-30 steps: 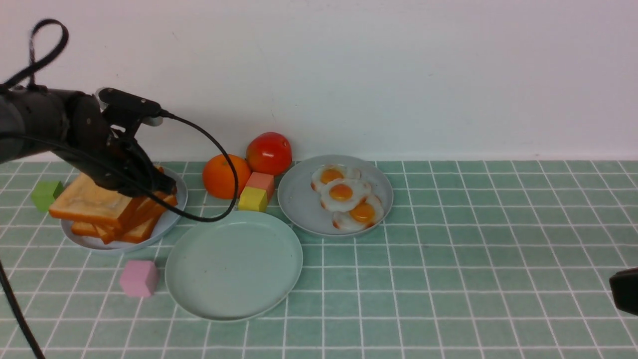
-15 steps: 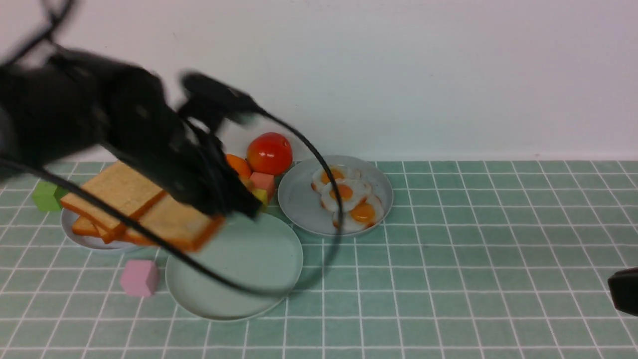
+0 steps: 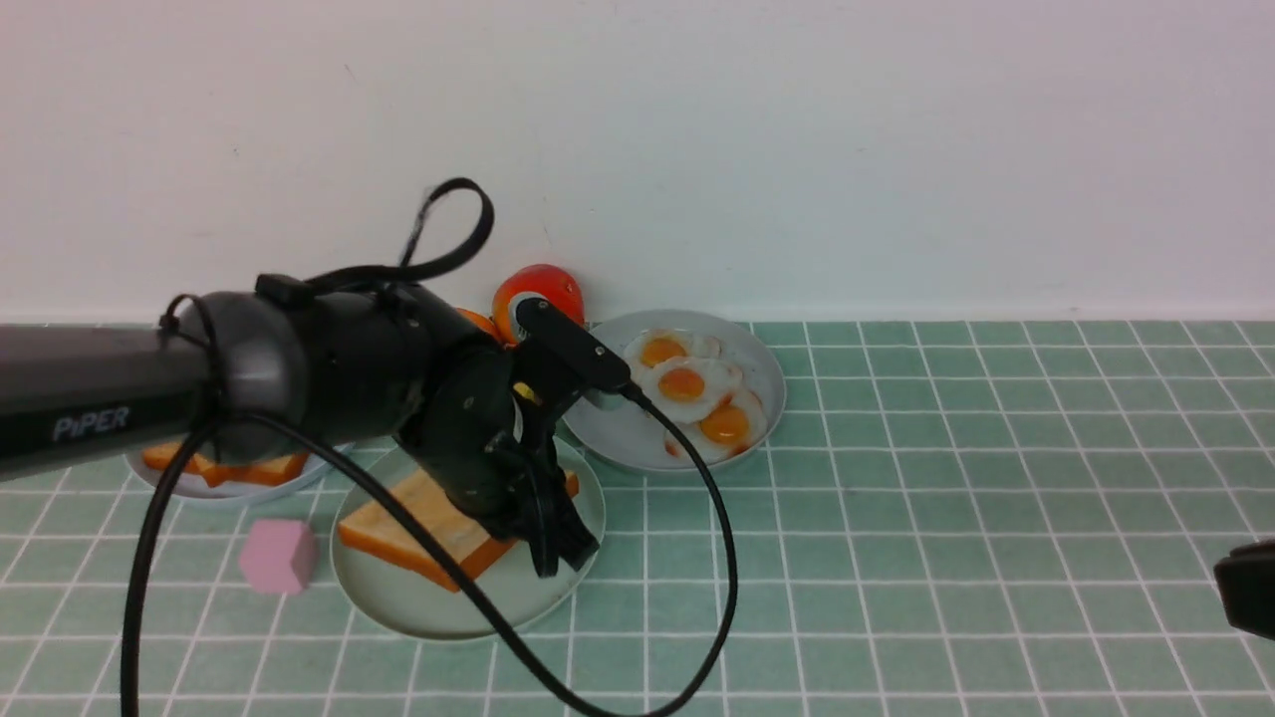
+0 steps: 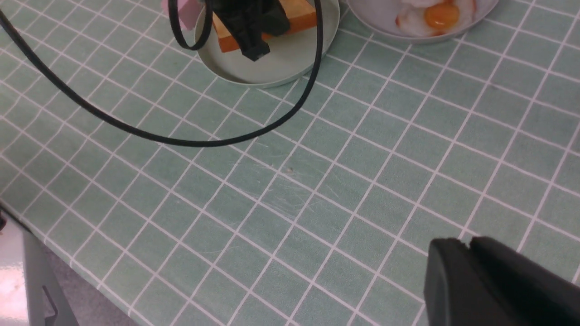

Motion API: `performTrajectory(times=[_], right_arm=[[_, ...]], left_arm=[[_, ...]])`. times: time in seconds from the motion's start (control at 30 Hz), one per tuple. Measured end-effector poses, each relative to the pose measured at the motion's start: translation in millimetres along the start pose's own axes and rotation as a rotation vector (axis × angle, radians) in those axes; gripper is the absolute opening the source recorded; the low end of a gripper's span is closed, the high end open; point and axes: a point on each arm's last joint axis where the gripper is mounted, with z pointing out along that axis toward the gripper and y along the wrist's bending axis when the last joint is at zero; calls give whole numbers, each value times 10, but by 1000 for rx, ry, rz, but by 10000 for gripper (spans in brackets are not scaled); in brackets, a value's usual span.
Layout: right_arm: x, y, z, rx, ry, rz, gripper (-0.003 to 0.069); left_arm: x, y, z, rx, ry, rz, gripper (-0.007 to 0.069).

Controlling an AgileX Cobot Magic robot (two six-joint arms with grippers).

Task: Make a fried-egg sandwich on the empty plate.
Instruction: Use the left arm to put a slice of bread into the empty plate in the middle, then use the right arm to grab a fried egg

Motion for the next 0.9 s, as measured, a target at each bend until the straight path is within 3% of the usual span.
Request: performTrajectory(times=[0.1,0.3,0.4,0.47,0.57,0.67,0.83,0.9], right_arm=[[0,0,0,0,0,0,108],[-26,-8,0,9,-29,0,248],[-60,-17,1,18,-65,2,307],[-118,-31,31,16,-103,19,324],[-208,-62,109,8,-107,41,310],[-405,-140,314,-10,-63,77,247],[-698,-338,823,-37,35,140,146],[-786,-429,1061,-47,78,166,132]], left_arm=[[0,-1,7,0,0,-1,179],[-36,-6,-60,-5,-33,6,483],[-87,-31,-302,-7,-67,-2,571],[-149,-60,-667,-8,-140,-53,588],[-180,-84,-1200,2,-255,-175,539],[-24,-55,-2048,28,-430,-343,337],[580,-67,-2720,51,-602,-435,5],[904,-113,-2820,55,-657,-441,-13]])
